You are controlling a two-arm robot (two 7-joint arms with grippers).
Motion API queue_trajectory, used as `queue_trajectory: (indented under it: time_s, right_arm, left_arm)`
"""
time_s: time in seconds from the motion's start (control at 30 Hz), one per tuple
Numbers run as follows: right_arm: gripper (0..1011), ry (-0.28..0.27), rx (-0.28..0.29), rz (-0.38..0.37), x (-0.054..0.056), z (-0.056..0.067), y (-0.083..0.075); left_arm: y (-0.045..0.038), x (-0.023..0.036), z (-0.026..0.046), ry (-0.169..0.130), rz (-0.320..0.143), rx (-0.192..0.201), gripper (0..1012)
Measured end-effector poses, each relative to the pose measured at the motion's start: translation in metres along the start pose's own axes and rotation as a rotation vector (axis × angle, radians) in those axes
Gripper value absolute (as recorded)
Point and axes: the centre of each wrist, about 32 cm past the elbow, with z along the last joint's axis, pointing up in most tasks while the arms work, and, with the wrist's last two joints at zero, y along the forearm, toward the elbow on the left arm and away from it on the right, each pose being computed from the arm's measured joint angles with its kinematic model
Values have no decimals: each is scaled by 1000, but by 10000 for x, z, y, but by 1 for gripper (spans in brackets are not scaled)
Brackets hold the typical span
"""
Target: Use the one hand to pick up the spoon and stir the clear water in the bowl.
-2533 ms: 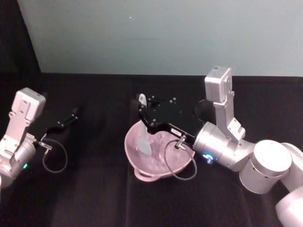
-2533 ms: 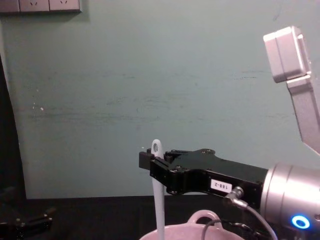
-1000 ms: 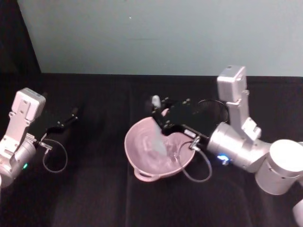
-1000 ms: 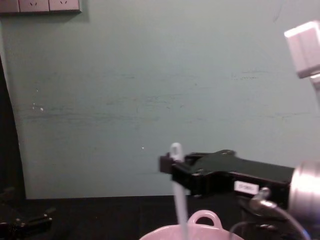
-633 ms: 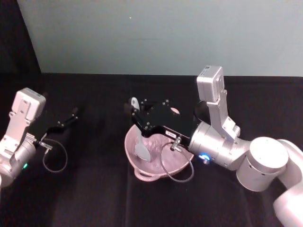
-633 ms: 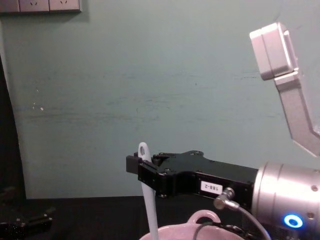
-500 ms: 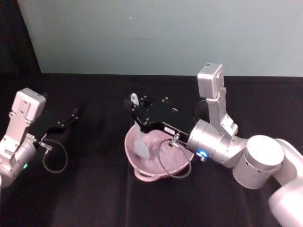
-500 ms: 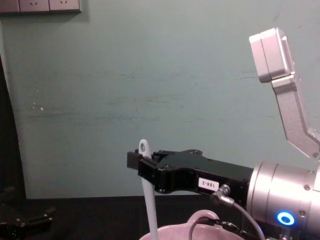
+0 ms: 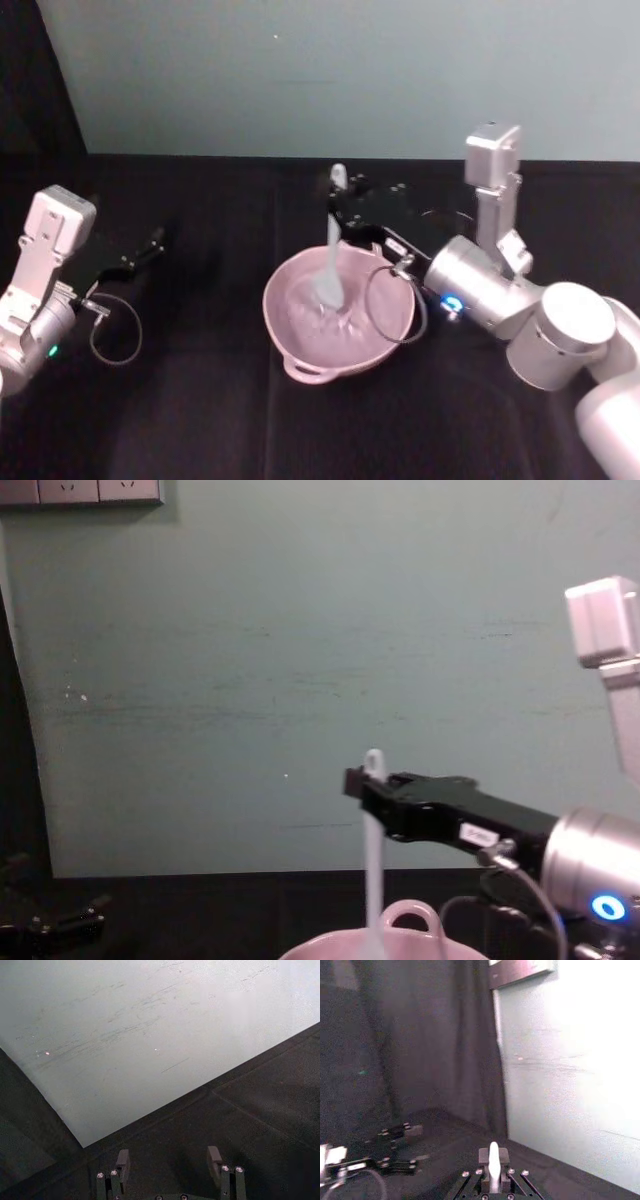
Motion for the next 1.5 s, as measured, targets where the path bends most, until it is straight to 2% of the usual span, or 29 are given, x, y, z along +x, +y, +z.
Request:
queue_trajectory:
  time_s: [0.23,0.37,0.6,0.73,0.93,0.97,1.07,1.3,1.5]
  right_arm:
    - [113,-18,15,-61,91,55,-190]
    - [113,-33,10,-69,101,90,-268]
    - [113,-63,-16,-49,54,165,-336]
    - [114,-72,-36,-20,-16,189,-342]
    - [113,-67,-59,57,-216,182,-286]
    - [114,-67,-59,57,-216,182,-286]
    - [113,-58,-57,91,-306,166,-218]
    - [113,-36,-41,126,-371,133,-66]
    - [113,-12,-19,129,-347,92,64]
  left_arm:
    - [0,0,0,0,0,0,1011]
    - [0,0,0,0,0,0,1011]
    - [0,0,0,0,0,0,1011]
    - [0,0,0,0,0,0,1011]
    - [0,0,0,0,0,0,1011]
    - [0,0,0,0,0,0,1011]
    - [0,0,0,0,0,0,1011]
    - [0,0,0,0,0,0,1011]
    - [0,0,0,0,0,0,1011]
